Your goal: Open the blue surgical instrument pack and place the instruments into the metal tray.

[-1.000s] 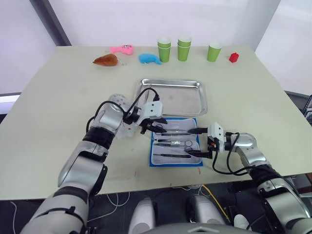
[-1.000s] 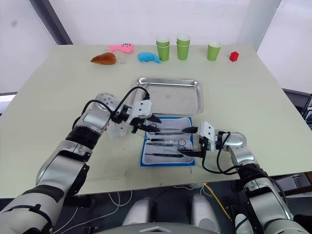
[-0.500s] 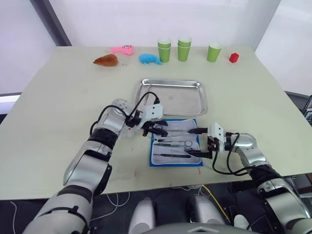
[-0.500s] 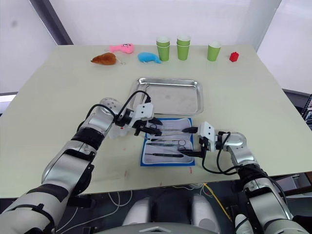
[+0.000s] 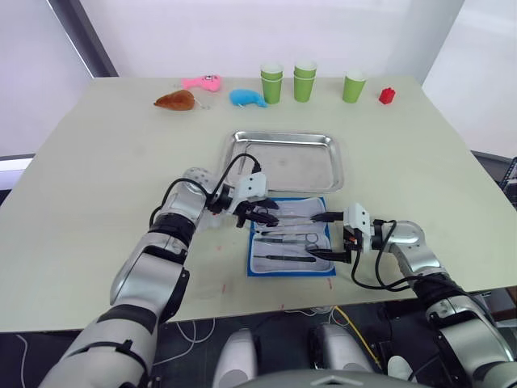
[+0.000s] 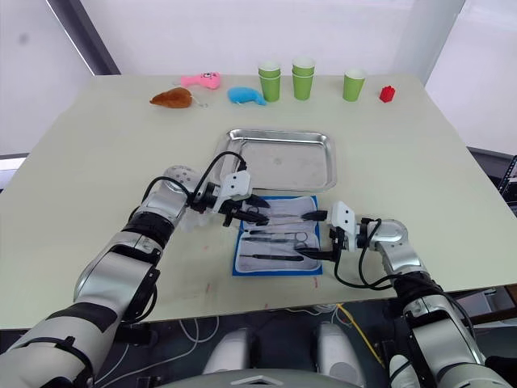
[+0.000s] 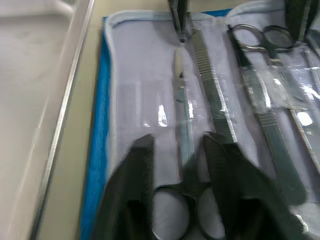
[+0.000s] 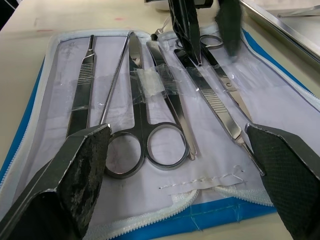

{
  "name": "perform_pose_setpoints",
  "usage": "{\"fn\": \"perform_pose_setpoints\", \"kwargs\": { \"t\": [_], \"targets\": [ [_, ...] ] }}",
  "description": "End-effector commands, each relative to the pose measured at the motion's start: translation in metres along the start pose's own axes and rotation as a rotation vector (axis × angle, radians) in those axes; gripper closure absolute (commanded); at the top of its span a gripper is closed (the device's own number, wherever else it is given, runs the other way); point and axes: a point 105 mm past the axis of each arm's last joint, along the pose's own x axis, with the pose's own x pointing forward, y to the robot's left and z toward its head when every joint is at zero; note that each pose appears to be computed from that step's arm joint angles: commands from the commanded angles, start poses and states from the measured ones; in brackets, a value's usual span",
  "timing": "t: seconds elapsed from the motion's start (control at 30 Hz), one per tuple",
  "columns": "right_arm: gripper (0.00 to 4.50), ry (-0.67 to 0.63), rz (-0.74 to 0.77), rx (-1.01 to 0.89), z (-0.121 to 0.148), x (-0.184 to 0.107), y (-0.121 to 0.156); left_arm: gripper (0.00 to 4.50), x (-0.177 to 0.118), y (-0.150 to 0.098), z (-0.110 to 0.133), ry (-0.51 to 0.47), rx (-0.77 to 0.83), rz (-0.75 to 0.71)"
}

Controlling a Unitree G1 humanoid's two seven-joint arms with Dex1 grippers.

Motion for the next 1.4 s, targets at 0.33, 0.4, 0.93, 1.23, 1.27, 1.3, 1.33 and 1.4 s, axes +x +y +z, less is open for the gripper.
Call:
{"fn": "perform_pose_setpoints", "kwargs": {
  "t": [0.33,0.4,0.93,1.23,1.27,1.3,1.33,1.4],
  "targets": [
    [0.00,0.227,-0.001,0.157,-0.061,-0.011,0.020,4.47,0.001,-0.006,-0.010,0.083,0.010,-0.056],
    [0.00,0.226,0.000,0.158,-0.061,-0.011,0.021,4.47,0.000,-0.007,-0.004,0.088,0.021,-0.076],
    [0.00,0.216,0.003,0.167,-0.062,-0.006,0.024,4.47,-0.009,0.002,0.029,0.159,0.056,-0.058],
    [0.00,0.223,0.006,0.170,-0.063,-0.005,0.024,4.47,-0.018,0.000,0.037,0.191,0.076,-0.074],
    [0.00,0.224,0.006,0.170,-0.063,-0.005,0.024,4.47,-0.019,0.000,0.037,0.196,0.078,-0.075],
    [0.00,0.224,0.007,0.170,-0.063,-0.005,0.024,4.47,-0.019,0.000,0.037,0.199,0.077,-0.074],
    [0.00,0.224,0.007,0.169,-0.063,-0.004,0.024,4.47,-0.019,-0.001,0.038,0.201,0.076,-0.074],
    [0.00,0.225,0.008,0.170,-0.063,-0.004,0.024,4.47,-0.020,-0.003,0.038,0.204,0.076,-0.077]
  ]
}}
